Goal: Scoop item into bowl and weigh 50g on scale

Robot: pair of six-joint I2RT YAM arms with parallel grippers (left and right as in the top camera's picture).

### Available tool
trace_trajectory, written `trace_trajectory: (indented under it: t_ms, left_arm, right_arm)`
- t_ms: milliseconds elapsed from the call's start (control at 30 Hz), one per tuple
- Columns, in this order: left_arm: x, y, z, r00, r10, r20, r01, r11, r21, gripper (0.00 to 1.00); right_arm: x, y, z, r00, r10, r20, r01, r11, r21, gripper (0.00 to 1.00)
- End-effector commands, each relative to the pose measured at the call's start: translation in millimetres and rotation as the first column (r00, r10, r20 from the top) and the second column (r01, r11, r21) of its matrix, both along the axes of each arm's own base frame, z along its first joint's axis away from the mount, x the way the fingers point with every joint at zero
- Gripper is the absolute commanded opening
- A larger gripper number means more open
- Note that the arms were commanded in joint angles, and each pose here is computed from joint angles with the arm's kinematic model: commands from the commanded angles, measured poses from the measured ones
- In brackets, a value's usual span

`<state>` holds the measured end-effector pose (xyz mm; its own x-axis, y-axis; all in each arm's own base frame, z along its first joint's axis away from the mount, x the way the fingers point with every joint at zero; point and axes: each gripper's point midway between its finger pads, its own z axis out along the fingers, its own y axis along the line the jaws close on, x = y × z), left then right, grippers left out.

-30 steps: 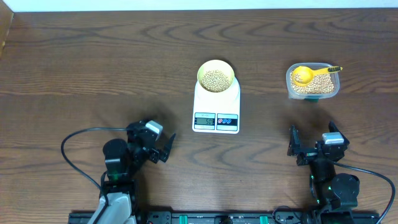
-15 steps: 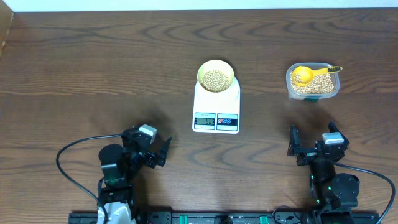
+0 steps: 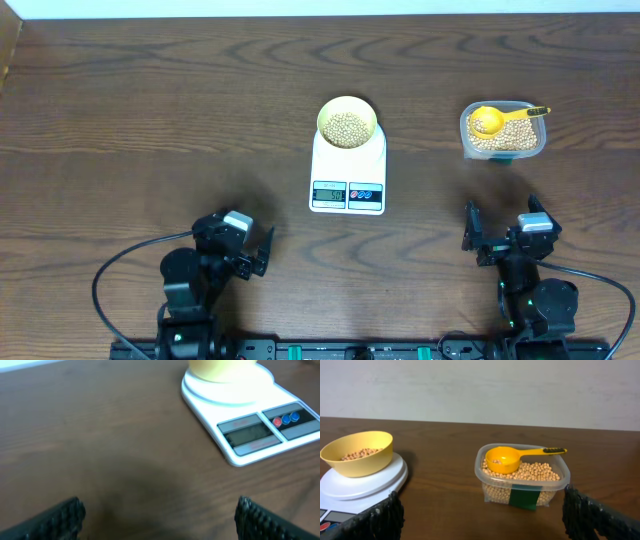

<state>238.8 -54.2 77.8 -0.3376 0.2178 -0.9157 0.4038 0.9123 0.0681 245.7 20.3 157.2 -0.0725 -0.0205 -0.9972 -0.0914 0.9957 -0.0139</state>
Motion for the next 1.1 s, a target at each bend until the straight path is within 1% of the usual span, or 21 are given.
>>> trace_trajectory:
  t_ms: [0,67,133,233,400,467,1067]
  left_arm:
    - [-0.8,6.8,8.3,0.997,0.059,0.044,-0.06,0.998,0.022,0.98]
    - [2.4,12.7,21.8,0.989,0.114,0.094,-0.114,0.993,-0.009,0.98]
    - [3.4,15.7,29.8,0.983,0.134,0.128,-0.133,0.991,-0.015,0.98]
    - [5.0,24.3,37.3,0.969,0.191,0.155,-0.188,0.982,-0.033,0.98]
    - [5.8,45.7,53.8,0.917,0.354,0.182,-0.329,0.931,-0.155,0.98]
    - [5.1,47.0,61.4,0.908,0.361,0.214,-0.331,0.929,-0.164,0.98]
    - [5.3,46.9,61.8,0.908,0.359,0.216,-0.33,0.93,-0.162,0.98]
  right_arm:
    - [-0.3,0.0,-0.4,1.0,0.002,0.002,-0.002,1.0,-0.015,0.99]
    - [-0.3,0.0,-0.4,1.0,0.002,0.002,-0.002,1.0,-0.015,0.99]
    - [-0.3,0.0,-0.4,1.0,0.002,0.002,-0.002,1.0,-0.015,0.99]
    - [-0.3,0.0,-0.4,1.0,0.002,0.002,-0.002,1.0,-0.015,0.99]
    - [-0.3,0.0,-0.4,1.0,0.002,0.002,-0.002,1.0,-0.015,0.99]
    - [-0.3,0.0,-0.4,1.0,0.002,0.002,-0.002,1.0,-0.015,0.99]
    - [-0.3,0.0,-0.4,1.0,0.002,0.002,-0.002,1.0,-0.015,0.99]
